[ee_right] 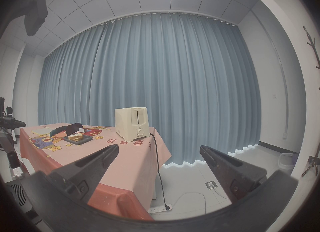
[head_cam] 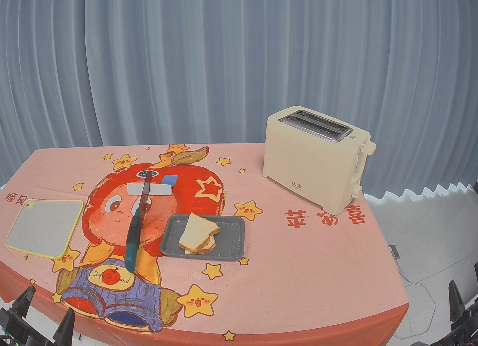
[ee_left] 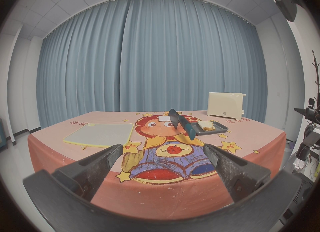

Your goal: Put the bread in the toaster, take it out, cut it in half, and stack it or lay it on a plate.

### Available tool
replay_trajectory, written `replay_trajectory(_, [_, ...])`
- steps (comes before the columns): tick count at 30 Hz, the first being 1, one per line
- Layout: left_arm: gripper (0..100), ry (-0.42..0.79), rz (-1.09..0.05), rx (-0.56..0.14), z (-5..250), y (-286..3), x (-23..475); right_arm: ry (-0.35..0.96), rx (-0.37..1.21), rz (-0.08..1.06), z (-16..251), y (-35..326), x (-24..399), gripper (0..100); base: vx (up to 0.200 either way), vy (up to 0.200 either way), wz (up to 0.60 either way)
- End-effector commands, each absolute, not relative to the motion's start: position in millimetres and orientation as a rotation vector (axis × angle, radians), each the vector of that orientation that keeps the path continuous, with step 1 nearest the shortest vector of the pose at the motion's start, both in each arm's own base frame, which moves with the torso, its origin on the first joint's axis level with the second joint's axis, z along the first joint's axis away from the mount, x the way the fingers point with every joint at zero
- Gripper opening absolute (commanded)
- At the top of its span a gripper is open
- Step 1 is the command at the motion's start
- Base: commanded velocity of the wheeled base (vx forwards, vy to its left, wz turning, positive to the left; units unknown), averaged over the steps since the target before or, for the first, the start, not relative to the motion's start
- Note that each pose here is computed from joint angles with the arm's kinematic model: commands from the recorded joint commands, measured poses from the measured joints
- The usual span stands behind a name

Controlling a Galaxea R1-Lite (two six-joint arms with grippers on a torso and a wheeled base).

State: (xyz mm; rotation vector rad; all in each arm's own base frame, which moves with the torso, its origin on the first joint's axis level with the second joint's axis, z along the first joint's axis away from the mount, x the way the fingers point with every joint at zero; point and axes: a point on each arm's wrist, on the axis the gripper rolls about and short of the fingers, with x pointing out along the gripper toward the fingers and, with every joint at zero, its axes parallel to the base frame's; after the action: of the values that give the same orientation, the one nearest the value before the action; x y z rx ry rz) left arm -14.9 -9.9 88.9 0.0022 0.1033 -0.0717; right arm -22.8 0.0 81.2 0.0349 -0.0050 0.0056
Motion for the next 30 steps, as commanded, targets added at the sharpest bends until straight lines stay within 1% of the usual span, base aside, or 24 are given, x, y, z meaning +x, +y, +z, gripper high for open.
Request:
replay_trajectory(1, [100,0.088,-0.071,-0.005,85.8,-10.3,-16.3,-0.004,0.035,0.006,76.0,0.0,-22.8,100,0.0,0.0,0.0])
replay_trajectory(5, [100,0.091,-0.07,-0.028,85.6,-10.3,-16.4,-0.004,0.035,0.006,76.0,0.0,-22.8,100,0.0,0.0,0.0])
replay_trajectory(14, [100,0.091,-0.069,-0.031,85.4,-10.3,-16.2,-0.004,0.035,0.006,76.0,0.0,-22.8,100,0.0,0.0,0.0])
replay_trajectory(16, [100,0.088,-0.042,-0.017,85.2,-9.7,-16.2,-0.004,0.035,0.006,76.0,0.0,-22.8,100,0.0,0.0,0.0])
replay_trajectory(17, [100,0.091,0.001,-0.018,84.5,-8.7,-15.9,-0.004,0.035,0.006,76.0,0.0,-22.8,100,0.0,0.0,0.0])
replay_trajectory(19, [100,0.093,0.044,-0.016,84.1,-7.6,-15.9,-0.004,0.035,0.006,76.0,0.0,-22.8,100,0.0,0.0,0.0])
replay_trajectory(24, [100,0.092,0.088,-0.021,83.9,-6.7,-15.8,-0.004,0.035,0.006,76.0,0.0,-22.8,100,0.0,0.0,0.0])
replay_trajectory(25, [100,0.092,0.112,-0.017,83.9,-6.1,-15.9,-0.004,0.034,0.006,76.0,0.0,-22.8,100,0.0,0.0,0.0])
replay_trajectory(28, [100,0.095,0.131,-0.004,83.5,-5.7,-15.8,-0.004,0.035,0.006,76.0,0.0,-22.8,100,0.0,0.0,0.0])
replay_trajectory(30, [100,0.114,0.179,0.022,79.0,-4.5,-15.3,-0.004,0.035,0.006,76.0,0.0,-22.8,100,0.0,0.0,0.0])
